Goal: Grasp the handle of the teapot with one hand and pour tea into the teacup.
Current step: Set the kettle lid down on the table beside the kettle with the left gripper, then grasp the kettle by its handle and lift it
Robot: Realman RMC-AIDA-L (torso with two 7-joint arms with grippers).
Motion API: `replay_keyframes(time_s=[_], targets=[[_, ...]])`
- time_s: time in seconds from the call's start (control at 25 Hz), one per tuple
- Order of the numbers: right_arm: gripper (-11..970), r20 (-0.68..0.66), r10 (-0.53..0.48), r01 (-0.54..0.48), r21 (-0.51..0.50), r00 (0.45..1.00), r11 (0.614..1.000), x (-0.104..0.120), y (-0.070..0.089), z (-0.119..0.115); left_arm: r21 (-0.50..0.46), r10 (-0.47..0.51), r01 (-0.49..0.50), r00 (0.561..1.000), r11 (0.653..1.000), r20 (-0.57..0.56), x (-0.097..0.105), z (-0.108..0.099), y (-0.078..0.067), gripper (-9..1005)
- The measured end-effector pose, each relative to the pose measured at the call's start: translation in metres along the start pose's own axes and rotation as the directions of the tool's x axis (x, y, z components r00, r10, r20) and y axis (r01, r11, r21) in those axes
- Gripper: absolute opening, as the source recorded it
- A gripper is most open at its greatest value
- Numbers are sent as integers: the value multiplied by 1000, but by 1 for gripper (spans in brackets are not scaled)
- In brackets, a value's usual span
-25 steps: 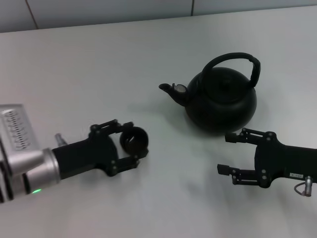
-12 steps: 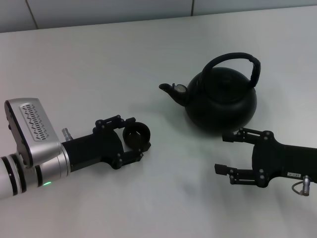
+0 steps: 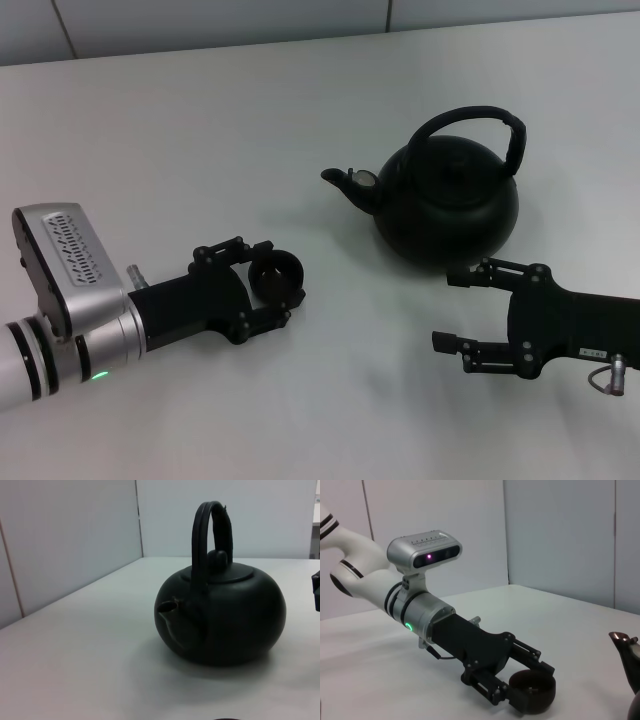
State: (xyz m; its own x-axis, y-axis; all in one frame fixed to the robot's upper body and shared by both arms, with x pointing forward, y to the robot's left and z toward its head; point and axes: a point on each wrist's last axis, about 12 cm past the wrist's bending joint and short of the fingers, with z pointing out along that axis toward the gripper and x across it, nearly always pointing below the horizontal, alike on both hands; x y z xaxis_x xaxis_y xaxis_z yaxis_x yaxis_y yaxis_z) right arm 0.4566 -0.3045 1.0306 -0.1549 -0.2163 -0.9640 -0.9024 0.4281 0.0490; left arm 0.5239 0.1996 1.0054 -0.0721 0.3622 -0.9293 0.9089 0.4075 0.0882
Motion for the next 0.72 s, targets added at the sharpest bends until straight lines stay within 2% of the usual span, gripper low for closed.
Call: replay_keyframes(time_s=[0.28, 0.36, 0.4, 0.52, 0.6, 0.72], targets=[[786, 1, -1, 1, -2, 1000, 1000, 0, 0, 0, 1, -5, 5, 1000, 1000, 2, 0, 1, -1, 724], [786, 2, -1, 1, -2, 1000, 1000, 0, 0, 0, 2, -6, 6, 1000, 1000, 5, 0, 0, -1, 782], [786, 2, -1, 1, -3, 1000, 1000, 0, 0, 0, 4, -13, 13, 999, 1000, 38, -3, -2, -2, 811], [786, 3, 0, 0, -3, 1000, 1000, 0, 0, 0, 1, -21, 21, 997, 1000, 76, -5, -6, -2, 811], [786, 3, 0, 0, -3, 1000, 1000, 0, 0, 0, 4, -17, 17, 982, 1000, 186, -9, -29, 0, 811], [786, -1, 0, 0, 1, 1000, 1000, 0, 0, 0, -12, -29, 33, 968, 999, 249, -8, -60, 4, 811]])
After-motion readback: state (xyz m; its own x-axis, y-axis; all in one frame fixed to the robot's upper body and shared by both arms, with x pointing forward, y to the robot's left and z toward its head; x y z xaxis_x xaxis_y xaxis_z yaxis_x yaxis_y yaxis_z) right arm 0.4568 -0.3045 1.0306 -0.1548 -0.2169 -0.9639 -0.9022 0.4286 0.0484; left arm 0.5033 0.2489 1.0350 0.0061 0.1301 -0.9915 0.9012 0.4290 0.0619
